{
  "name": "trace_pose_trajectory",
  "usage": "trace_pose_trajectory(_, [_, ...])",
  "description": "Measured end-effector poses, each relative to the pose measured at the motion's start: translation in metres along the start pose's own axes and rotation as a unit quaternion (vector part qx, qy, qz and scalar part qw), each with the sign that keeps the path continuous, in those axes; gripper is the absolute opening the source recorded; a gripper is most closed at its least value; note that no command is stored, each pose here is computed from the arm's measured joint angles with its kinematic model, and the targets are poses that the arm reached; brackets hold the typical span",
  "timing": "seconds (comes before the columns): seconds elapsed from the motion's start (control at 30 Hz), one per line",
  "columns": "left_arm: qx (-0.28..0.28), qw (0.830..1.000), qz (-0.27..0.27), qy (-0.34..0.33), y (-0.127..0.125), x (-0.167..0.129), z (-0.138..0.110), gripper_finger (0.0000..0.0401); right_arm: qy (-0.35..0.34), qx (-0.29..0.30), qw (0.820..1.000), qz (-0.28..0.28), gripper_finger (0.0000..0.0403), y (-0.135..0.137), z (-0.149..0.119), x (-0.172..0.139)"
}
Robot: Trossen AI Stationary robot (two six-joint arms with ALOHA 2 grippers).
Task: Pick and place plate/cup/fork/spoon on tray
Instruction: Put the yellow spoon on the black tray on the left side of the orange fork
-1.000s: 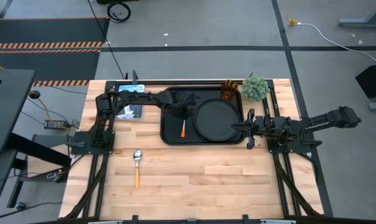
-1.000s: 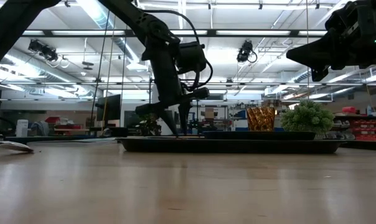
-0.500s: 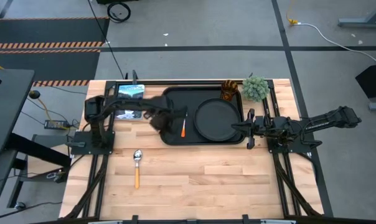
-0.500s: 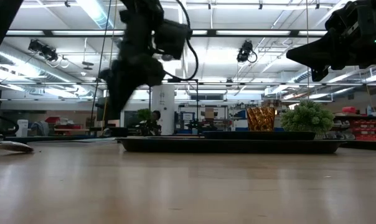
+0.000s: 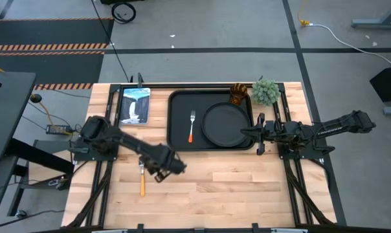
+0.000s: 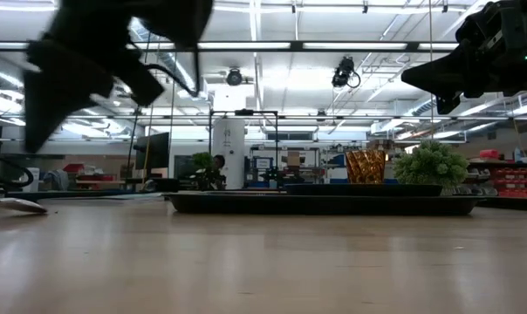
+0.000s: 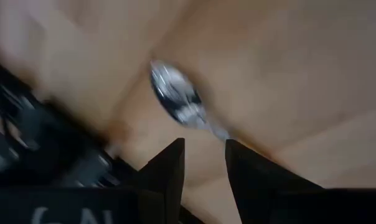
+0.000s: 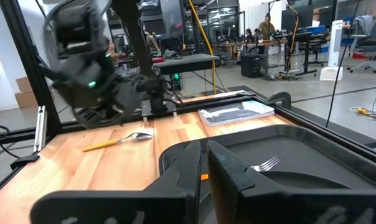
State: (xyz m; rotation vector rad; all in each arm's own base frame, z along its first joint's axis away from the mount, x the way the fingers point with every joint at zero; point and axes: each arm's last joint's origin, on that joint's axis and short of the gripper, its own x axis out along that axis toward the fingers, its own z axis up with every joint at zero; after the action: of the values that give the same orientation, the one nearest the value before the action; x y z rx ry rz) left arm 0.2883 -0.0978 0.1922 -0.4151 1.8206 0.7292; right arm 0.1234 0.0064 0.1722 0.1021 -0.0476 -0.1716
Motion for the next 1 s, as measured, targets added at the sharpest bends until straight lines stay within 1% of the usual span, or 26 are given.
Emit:
trace_pose_trajectory(0.1, [-0.008,1.000,-0.004,0.003,-0.012,0.007,-0.019,0.0125,0.000,0.000,1.000,0.000,0.0034,0.000,0.000,0.000])
trace_pose_trajectory(0.17, [-0.005,1.000,0.007,0.002,-0.016,0.015,-0.031,0.0125,0.000,0.000,1.000,0.000,0.0034,0.000,0.000,0.000])
trace_pose_trajectory(0.27, [-0.016,0.999,0.026,0.014,-0.018,0.033,-0.045,0.0116,0.000,0.000,1.000,0.000,0.0034,0.000,0.000,0.000])
trace_pose_trajectory(0.37, [-0.027,0.999,0.011,0.012,-0.015,0.050,-0.056,0.0098,0.000,0.000,1.000,0.000,0.0034,0.000,0.000,0.000])
trace_pose_trajectory(0.43, [-0.049,0.999,-0.013,0.009,-0.010,0.057,-0.061,0.0083,0.000,0.000,1.000,0.000,0.0034,0.000,0.000,0.000])
trace_pose_trajectory(0.47, [-0.065,0.998,-0.016,0.005,-0.005,0.058,-0.065,0.0075,0.000,0.000,1.000,0.000,0.0034,0.000,0.000,0.000])
trace_pose_trajectory(0.6, [-0.123,0.991,-0.041,-0.044,0.013,0.051,-0.078,0.0044,0.000,0.000,1.000,0.000,0.0034,0.000,0.000,0.000])
trace_pose_trajectory(0.63, [-0.141,0.987,-0.055,-0.058,0.016,0.048,-0.080,0.0038,0.000,0.000,1.000,0.000,0.0034,0.000,0.000,0.000])
trace_pose_trajectory(0.73, [-0.208,0.969,-0.099,-0.094,0.018,0.043,-0.084,0.0028,0.000,0.000,1.000,0.000,0.0034,0.000,0.000,0.000])
trace_pose_trajectory(0.83, [-0.237,0.958,-0.131,-0.097,0.014,0.041,-0.083,0.0039,0.000,0.000,1.000,0.000,0.0034,0.000,0.000,0.000])
trace_pose_trajectory(0.9, [-0.248,0.954,-0.143,-0.095,0.011,0.041,-0.082,0.0065,0.000,0.000,1.000,0.000,0.0034,0.000,0.000,0.000])
trace_pose_trajectory(1.0, [-0.258,0.951,-0.142,-0.096,0.005,0.046,-0.079,0.0116,0.000,0.000,1.000,0.000,0.0034,0.000,0.000,0.000])
